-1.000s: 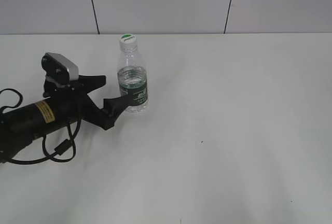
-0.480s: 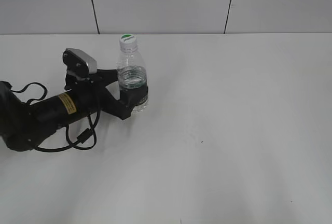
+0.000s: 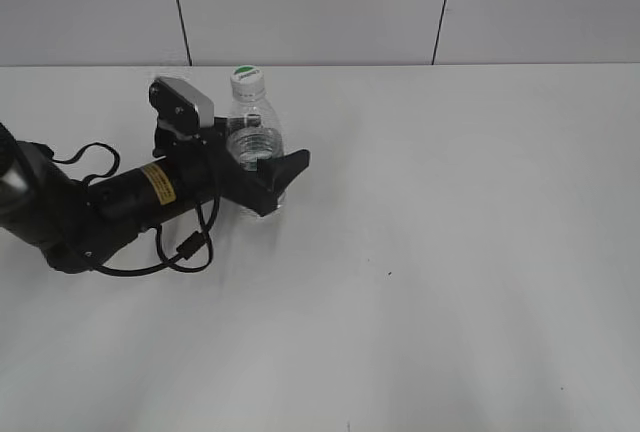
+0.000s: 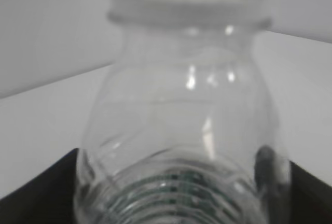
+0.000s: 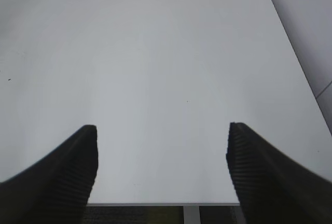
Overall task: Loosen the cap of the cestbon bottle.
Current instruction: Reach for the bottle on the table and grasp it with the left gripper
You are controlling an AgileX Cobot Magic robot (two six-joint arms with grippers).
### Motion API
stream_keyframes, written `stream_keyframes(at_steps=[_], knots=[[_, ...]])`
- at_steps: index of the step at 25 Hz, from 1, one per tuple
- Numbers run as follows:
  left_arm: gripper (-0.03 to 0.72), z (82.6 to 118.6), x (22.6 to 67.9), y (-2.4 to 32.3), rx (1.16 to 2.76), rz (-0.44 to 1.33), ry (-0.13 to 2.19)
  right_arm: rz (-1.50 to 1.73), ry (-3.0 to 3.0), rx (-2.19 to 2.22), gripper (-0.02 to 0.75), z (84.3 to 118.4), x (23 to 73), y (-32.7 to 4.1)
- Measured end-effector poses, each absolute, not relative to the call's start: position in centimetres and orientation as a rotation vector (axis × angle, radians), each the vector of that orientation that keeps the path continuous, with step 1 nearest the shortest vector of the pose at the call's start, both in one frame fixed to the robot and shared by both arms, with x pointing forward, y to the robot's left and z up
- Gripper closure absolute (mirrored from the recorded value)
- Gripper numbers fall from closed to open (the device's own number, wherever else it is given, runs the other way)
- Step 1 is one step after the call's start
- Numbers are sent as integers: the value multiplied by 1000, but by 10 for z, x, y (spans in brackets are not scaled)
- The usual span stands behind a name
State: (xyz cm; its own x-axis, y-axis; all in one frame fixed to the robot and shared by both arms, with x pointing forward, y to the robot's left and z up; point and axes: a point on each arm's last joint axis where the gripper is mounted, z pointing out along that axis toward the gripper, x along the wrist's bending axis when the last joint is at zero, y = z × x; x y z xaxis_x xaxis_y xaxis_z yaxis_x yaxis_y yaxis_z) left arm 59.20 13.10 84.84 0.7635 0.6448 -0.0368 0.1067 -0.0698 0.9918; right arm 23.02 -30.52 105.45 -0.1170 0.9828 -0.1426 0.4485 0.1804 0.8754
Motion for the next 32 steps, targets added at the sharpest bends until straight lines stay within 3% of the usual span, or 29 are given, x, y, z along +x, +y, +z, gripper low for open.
stream_keyframes(at_steps=[29,32], knots=[[110,832,590,137,1599,474,736,876,1687,1373,148,1054,230,-305],[143,831,590,137,1606,473,740,876,1687,1373,148,1054,230,-305]])
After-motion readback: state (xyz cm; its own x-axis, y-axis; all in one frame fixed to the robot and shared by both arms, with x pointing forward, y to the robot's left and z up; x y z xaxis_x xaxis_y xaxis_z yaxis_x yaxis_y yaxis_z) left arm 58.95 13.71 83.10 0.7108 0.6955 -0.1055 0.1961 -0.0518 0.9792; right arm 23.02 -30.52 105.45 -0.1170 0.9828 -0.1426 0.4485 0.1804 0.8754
